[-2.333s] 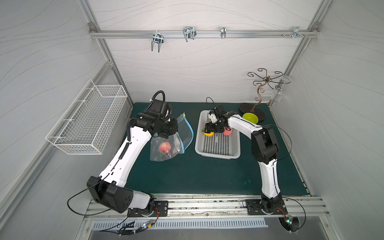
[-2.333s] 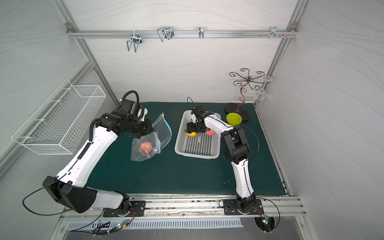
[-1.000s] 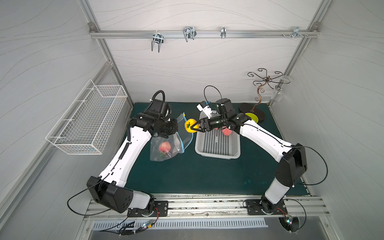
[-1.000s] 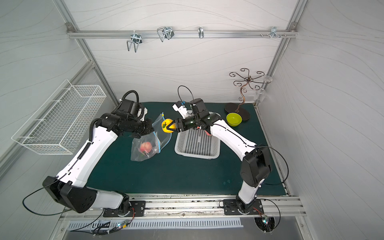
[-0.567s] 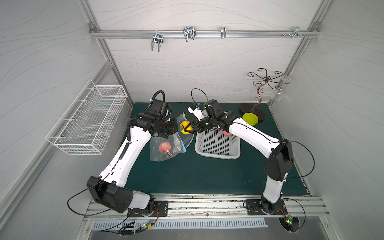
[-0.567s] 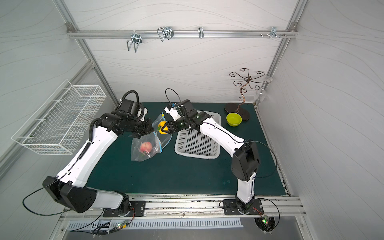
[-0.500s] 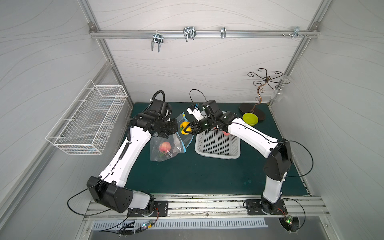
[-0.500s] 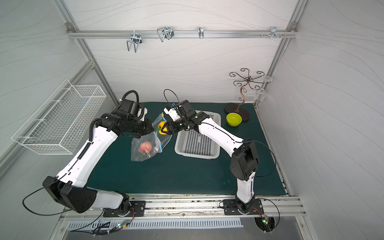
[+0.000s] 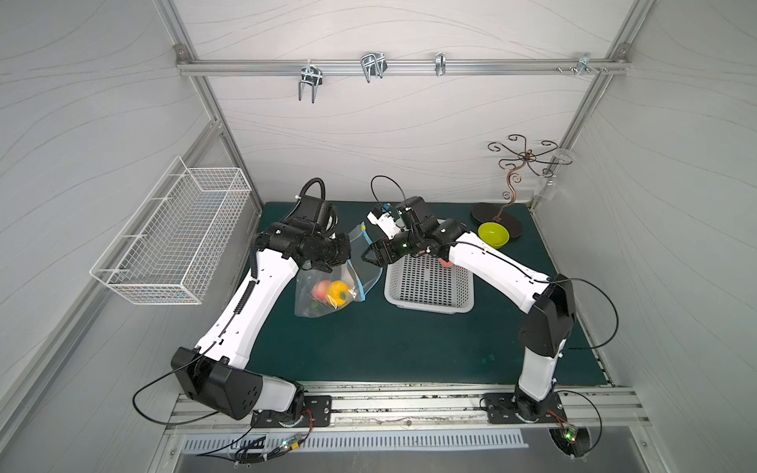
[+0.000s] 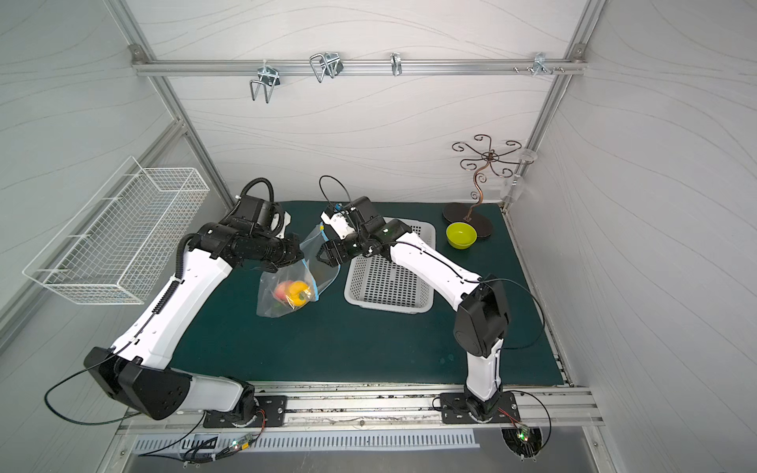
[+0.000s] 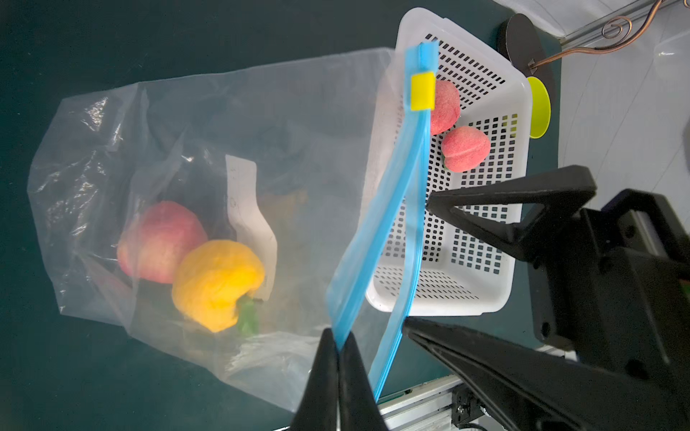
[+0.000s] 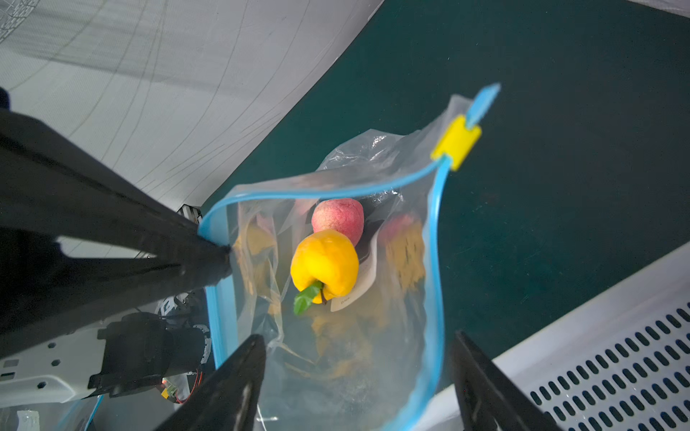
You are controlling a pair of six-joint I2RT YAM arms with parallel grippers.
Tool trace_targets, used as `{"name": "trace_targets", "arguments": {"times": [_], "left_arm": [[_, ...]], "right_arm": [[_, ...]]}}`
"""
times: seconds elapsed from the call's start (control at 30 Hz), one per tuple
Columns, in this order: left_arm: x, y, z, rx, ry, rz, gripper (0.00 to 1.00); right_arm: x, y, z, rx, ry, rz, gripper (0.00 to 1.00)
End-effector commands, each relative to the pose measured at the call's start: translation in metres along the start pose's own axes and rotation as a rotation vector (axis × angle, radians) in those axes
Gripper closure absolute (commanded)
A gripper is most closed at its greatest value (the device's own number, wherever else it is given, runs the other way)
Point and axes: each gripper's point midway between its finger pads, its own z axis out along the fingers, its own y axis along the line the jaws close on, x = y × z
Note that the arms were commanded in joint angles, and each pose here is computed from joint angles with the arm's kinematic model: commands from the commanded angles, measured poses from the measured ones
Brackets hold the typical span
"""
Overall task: Place the peach in a zip-top bag and seal the zipper
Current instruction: Place the peach in the zipper food storage bag, then pick up the peach from the basket.
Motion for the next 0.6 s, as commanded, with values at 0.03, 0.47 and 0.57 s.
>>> {"name": "trace_targets", "arguments": {"times": [0.03,0.47,0.57], "left_arm": [[-0.006,-0.006,-0.006,0.022,-0.033,0.025,1.00],[-0.007,-0.007,-0.005,0.026,-0.036,0.025,1.00],[-0.007,-0.007,-0.005,0.025,-0.034,0.024,1.00]], "right_arm": [[-0.023,-0.009,-0.044,0.020,-0.137,0.034,0.21],[0.022,-0.158,-0.073,0.423,-0.061,0.259,0.23],[0.036,-0.185,-0.068,0.521,0.013,0.272,0.23]]}}
